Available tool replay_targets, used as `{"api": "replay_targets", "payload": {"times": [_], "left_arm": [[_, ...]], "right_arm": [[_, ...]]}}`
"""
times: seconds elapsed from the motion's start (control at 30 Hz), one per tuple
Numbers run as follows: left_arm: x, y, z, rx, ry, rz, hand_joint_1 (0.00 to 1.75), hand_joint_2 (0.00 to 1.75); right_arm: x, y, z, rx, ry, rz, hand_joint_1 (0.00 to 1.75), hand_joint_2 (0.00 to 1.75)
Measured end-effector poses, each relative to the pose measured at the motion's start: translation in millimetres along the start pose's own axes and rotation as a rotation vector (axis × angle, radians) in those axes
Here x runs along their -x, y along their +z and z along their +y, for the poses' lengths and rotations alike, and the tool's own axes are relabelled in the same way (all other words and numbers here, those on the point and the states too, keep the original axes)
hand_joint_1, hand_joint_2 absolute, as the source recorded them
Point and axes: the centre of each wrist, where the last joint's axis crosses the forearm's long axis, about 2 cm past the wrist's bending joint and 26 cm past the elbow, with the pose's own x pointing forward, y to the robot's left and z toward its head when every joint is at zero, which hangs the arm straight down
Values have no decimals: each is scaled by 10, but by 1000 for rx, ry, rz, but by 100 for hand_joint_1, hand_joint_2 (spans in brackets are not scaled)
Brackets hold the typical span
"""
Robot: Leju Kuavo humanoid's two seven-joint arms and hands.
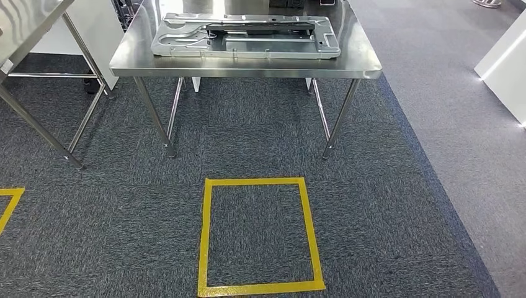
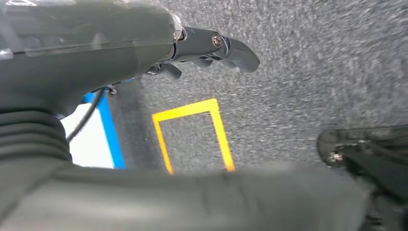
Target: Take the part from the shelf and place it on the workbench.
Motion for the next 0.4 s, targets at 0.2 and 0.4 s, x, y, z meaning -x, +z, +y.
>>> {"api": "replay_targets", "payload": {"times": [0.2, 0.4], "left_arm": [[-218, -3, 112, -17, 50, -87, 0, 0], [-228, -4, 171, -10, 94, -121, 0, 0]], "right_arm": [[356, 33, -6, -22, -14, 56, 0, 0], [479, 48, -38, -31, -30, 59, 0, 0]]}}
